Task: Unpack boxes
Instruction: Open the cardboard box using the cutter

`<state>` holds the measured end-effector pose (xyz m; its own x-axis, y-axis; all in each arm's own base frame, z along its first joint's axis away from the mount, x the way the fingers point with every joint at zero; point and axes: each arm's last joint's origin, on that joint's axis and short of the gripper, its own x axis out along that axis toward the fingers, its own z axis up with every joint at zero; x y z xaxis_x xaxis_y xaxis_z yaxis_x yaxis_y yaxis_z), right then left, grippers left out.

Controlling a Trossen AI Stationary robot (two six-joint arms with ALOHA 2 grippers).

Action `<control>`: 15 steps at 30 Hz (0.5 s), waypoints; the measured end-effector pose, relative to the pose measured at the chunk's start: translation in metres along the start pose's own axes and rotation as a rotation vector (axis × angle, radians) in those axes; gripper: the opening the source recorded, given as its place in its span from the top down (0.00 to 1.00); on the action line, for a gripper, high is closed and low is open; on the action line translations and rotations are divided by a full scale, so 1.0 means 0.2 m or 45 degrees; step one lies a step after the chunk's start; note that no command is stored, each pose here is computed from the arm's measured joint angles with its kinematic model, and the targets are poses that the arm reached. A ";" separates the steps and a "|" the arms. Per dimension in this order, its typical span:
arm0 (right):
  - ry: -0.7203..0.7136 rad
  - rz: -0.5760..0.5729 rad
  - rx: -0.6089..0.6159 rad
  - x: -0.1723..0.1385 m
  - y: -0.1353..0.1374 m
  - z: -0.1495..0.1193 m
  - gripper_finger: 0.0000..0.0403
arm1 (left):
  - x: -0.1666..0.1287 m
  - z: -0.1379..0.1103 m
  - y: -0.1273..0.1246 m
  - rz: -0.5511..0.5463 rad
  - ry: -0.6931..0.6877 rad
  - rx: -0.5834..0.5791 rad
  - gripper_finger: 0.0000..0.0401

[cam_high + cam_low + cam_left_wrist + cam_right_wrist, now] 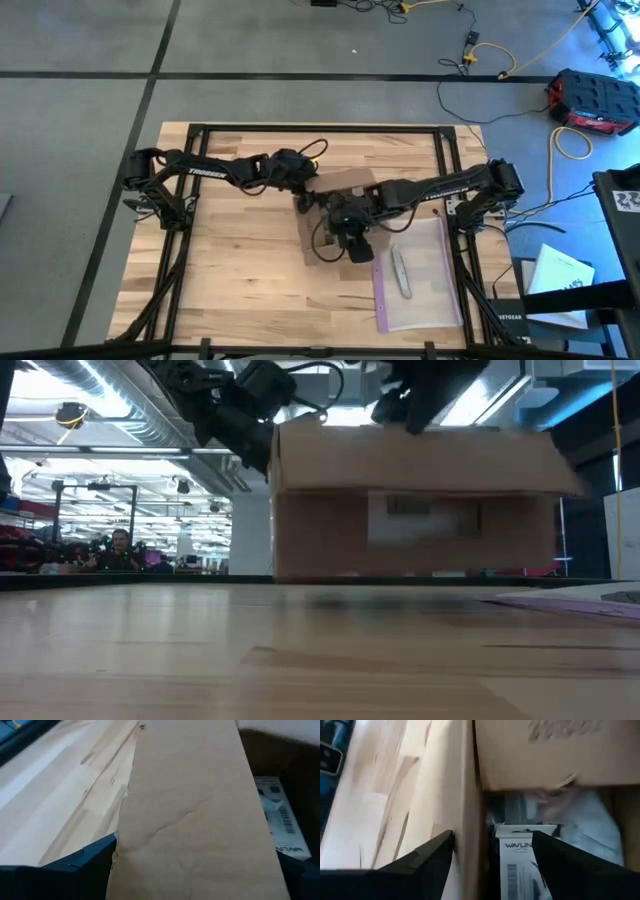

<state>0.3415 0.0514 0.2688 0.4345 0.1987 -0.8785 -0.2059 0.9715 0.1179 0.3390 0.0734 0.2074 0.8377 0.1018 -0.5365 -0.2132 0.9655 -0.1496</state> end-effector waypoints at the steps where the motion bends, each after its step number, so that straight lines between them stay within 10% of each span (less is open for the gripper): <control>1: -0.004 -0.017 0.001 -0.01 0.00 0.00 0.36 | 0.00 0.00 0.00 -0.006 0.005 0.006 0.18; 15: 0.060 -0.071 0.044 -0.07 0.00 -0.04 0.36 | 0.00 -0.01 0.02 0.116 0.037 0.266 0.18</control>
<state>0.3290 0.0477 0.2768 0.4027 0.1387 -0.9047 -0.1517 0.9849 0.0834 0.3368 0.0768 0.2046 0.8042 0.1867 -0.5643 -0.1759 0.9816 0.0740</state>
